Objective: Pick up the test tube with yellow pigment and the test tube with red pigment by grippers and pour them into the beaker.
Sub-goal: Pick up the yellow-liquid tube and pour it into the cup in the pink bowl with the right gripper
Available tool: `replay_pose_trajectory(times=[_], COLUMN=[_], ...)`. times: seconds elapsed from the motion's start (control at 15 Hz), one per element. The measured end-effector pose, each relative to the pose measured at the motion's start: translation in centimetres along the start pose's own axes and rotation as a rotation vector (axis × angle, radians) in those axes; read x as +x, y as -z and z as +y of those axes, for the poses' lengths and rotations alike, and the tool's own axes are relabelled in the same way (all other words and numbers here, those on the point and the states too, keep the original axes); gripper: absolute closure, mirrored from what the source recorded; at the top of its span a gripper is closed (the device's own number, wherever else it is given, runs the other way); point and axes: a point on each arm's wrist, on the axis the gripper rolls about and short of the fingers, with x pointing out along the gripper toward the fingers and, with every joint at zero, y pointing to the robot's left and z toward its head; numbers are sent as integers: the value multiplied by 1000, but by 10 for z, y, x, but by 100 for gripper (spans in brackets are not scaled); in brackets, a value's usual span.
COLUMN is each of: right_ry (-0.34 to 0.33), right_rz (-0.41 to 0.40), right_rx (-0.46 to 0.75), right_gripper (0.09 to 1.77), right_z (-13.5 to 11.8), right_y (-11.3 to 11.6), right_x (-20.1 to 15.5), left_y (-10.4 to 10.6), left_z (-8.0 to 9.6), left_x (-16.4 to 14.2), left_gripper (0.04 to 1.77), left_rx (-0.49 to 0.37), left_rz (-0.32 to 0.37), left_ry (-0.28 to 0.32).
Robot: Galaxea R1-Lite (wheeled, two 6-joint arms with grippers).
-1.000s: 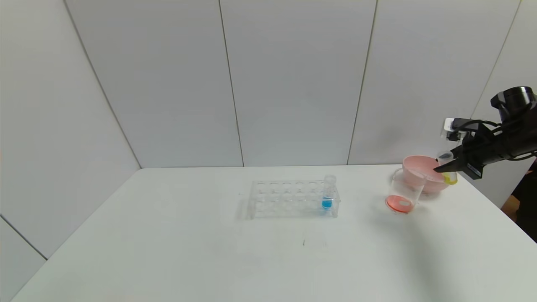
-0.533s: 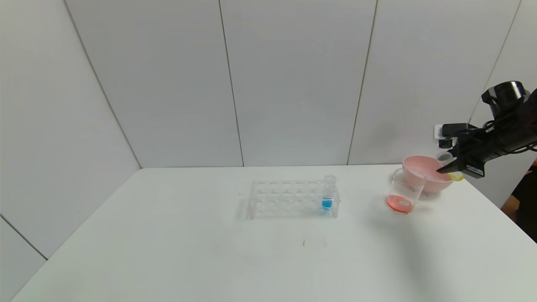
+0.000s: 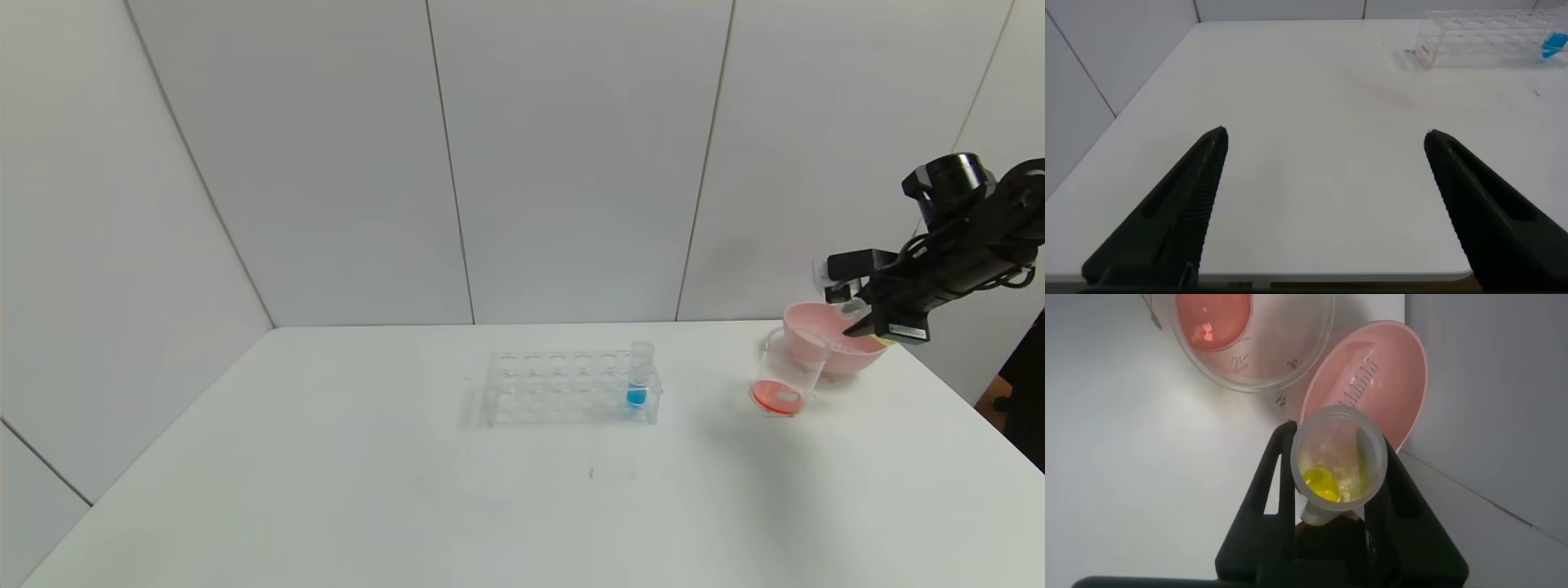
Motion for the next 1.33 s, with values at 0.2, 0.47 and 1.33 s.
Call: replay_pose_trajectory(times=[0.2, 0.47, 1.33], right_ry=[4, 18, 51], right_rz=[24, 91, 312], right_rx=[-31, -91, -251], right_gripper=[132, 132, 132], right_z=[2, 4, 11], right_y=[-9, -21, -47], right_x=[0, -2, -14], left_y=[0, 0, 0], left_z=[0, 0, 0], left_x=[0, 0, 0], left_gripper=[9, 9, 9], left_rx=[0, 0, 0], left_rz=[0, 0, 0], left_ry=[0, 0, 0])
